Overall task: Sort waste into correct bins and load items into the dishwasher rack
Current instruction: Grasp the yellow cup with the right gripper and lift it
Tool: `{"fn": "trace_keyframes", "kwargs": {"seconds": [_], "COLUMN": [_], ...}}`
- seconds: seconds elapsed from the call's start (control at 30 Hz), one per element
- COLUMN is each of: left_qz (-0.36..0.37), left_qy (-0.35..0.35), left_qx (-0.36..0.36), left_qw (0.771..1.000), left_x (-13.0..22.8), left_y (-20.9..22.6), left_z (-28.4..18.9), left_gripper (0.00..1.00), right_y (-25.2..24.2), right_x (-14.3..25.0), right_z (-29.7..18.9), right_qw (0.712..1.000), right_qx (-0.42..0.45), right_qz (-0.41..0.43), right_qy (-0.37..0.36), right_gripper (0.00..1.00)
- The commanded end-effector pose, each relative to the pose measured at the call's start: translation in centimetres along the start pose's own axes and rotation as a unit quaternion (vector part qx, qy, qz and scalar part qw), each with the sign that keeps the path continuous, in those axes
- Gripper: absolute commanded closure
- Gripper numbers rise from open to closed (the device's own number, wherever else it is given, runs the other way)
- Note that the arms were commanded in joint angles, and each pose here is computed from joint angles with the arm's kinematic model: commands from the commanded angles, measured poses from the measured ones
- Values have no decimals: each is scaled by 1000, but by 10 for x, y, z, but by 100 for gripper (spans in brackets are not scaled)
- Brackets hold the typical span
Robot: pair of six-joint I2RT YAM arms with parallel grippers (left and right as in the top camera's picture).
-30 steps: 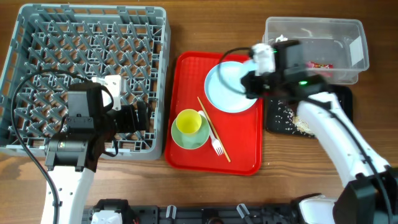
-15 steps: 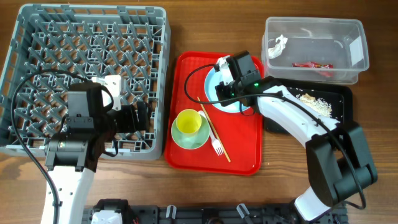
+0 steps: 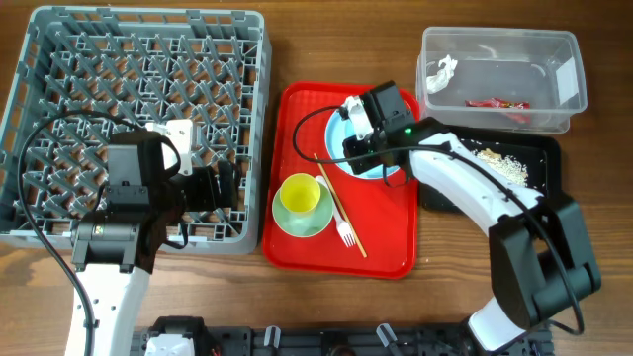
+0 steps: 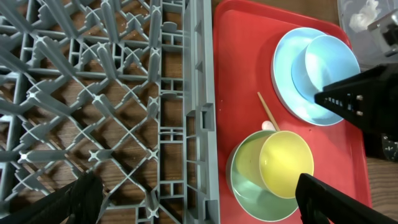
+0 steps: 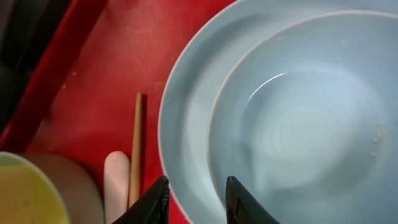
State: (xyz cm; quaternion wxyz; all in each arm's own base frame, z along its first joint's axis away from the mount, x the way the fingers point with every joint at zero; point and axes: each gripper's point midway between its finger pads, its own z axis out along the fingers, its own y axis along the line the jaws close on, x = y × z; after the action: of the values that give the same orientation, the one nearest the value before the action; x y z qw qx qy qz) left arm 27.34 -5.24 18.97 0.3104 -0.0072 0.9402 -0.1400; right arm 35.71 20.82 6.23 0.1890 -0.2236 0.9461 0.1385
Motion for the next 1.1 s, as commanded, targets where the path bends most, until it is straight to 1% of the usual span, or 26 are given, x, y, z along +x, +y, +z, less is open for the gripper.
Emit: {"fn": "trace_keyframes", "kwargs": {"seconds": [0.0, 0.1, 0.2, 0.27, 0.37, 0.53, 0.63, 0.73, 0.8, 0.83, 0.87, 0.9, 0.93, 0.97, 1.0, 1.07], "left_qz": [-1, -1, -1, -1, -1, -1, -1, -1, -1, -1, -1, -1, -1, -1, -1, -1], "left_qy": [-8, -8, -8, -8, -9, -8, -8, -8, -8, -8, -8, -8, -8, -8, -8, -8], "left_qx": [3, 3, 3, 3, 3, 3, 3, 3, 3, 3, 3, 3, 3, 3, 3, 3], "left_qw": [1000, 1000, 1000, 1000, 1000, 1000, 1000, 1000, 1000, 1000, 1000, 1000, 1000, 1000, 1000, 1000], "left_x": [-6, -6, -6, -6, -7, -6, -6, -6, -6, -6, -6, -6, -6, -6, -6, -6], "left_y": [-3, -3, -3, -3, -3, -3, -3, -3, -3, -3, -3, -3, -3, -3, -3, -3], "left_z": [-4, -4, -4, -4, -4, -4, -4, -4, -4, -4, -4, -4, -4, -4, -4, -4], "left_gripper": [0, 0, 0, 0, 0, 0, 0, 0, 0, 0, 0, 0, 0, 0, 0, 0], "right_y": [28, 47, 56, 60, 72, 89, 90, 94, 93, 92, 92, 90, 89, 87, 86, 85], "right_x": [-41, -45, -32, -19, 1, 19, 27, 37, 42, 44, 46, 48, 48, 48, 47, 43], "right_z": [-50, -66, -66, -62, -54, -37, -24, -11, -3, -1, 3, 6, 7, 7, 8, 6], "right_qw": [997, 994, 992, 992, 991, 990, 991, 989, 987, 986, 985, 984, 984, 984, 985, 986], "right_qx": [-48, -96, -122, -122, -122, -107, -75, -63, -59, -56, -54, -49, -45, -41, -38, -33], "right_qz": [-16, -5, 30, 41, 34, 18, 34, 50, 62, 66, 70, 77, 80, 83, 85, 84], "right_qy": [-59, -56, -24, 5, 47, 85, 103, 125, 138, 141, 147, 151, 151, 150, 148, 141], "right_gripper": [65, 62, 63, 63, 63, 63, 63, 64, 71, 73, 78, 81, 88, 93, 96, 96]}}
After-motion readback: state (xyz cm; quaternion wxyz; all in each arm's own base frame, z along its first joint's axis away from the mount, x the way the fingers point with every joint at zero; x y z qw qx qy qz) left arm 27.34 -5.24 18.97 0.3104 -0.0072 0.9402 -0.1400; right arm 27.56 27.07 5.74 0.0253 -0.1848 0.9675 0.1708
